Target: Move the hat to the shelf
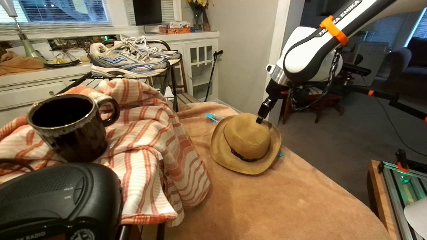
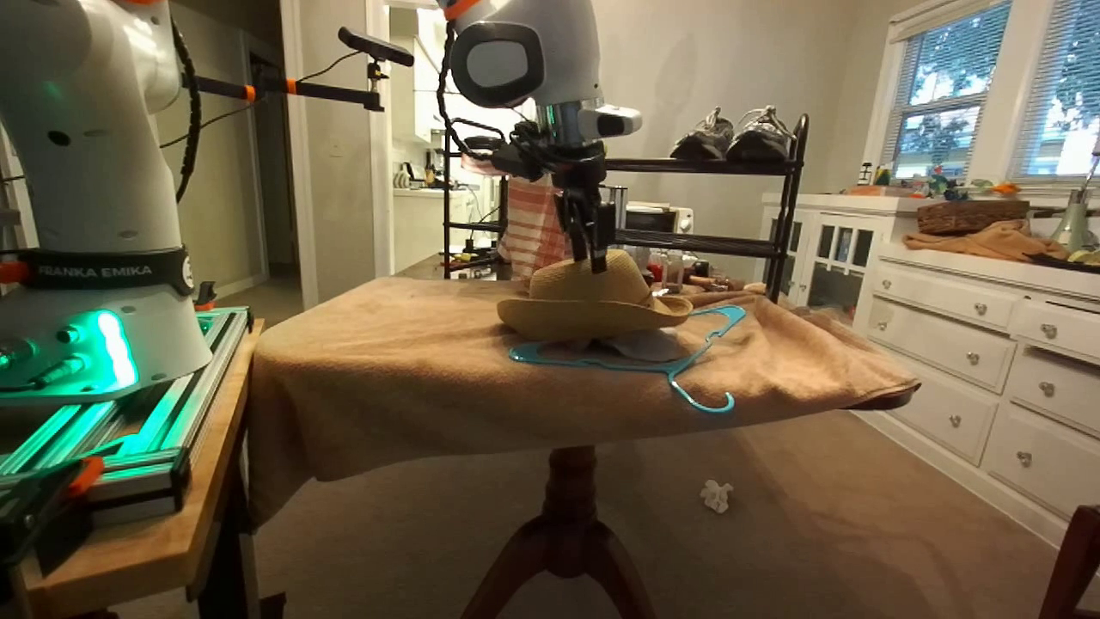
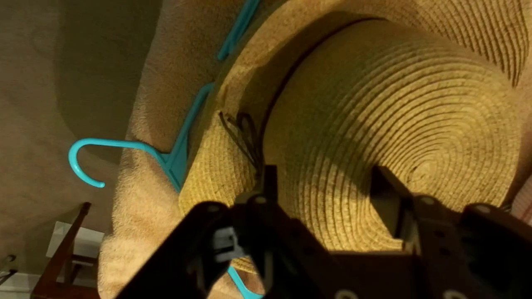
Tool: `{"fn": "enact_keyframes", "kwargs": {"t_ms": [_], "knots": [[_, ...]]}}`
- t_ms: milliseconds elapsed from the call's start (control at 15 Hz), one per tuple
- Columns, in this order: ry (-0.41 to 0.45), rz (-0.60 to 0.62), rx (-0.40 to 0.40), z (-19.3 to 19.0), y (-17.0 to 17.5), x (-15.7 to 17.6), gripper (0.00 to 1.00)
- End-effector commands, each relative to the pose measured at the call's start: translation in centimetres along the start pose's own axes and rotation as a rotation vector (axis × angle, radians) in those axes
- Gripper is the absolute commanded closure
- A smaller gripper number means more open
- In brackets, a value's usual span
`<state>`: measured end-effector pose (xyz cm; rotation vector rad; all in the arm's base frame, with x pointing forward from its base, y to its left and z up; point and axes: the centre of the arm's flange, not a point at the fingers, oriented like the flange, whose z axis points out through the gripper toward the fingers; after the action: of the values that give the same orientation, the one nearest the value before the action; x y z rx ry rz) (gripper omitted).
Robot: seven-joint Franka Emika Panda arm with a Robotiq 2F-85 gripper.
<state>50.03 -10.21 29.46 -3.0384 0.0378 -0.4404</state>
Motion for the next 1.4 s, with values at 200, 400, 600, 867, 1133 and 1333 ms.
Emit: {"fn": "enact_keyframes", "kwargs": {"t_ms": [200,400,600,867,1133,1333], "knots": [[0.027,-0.010,0.035,2.0,0.0,0.2,0.94],[0.040,-0.007,0.041,1.2,-0.2,0.5,1.00],[0.043,-0.001,0.048,-1.2,-0.4,1.0,0.99],[0.101,-0.005,0.095,-6.7,-1.2,1.9,0.98],[0.136,-0.006,0.172,-13.0,-2.4,2.9,0.98],[0.173,-0.020,0.235,-17.5,-3.4,3.0,0.98]]}}
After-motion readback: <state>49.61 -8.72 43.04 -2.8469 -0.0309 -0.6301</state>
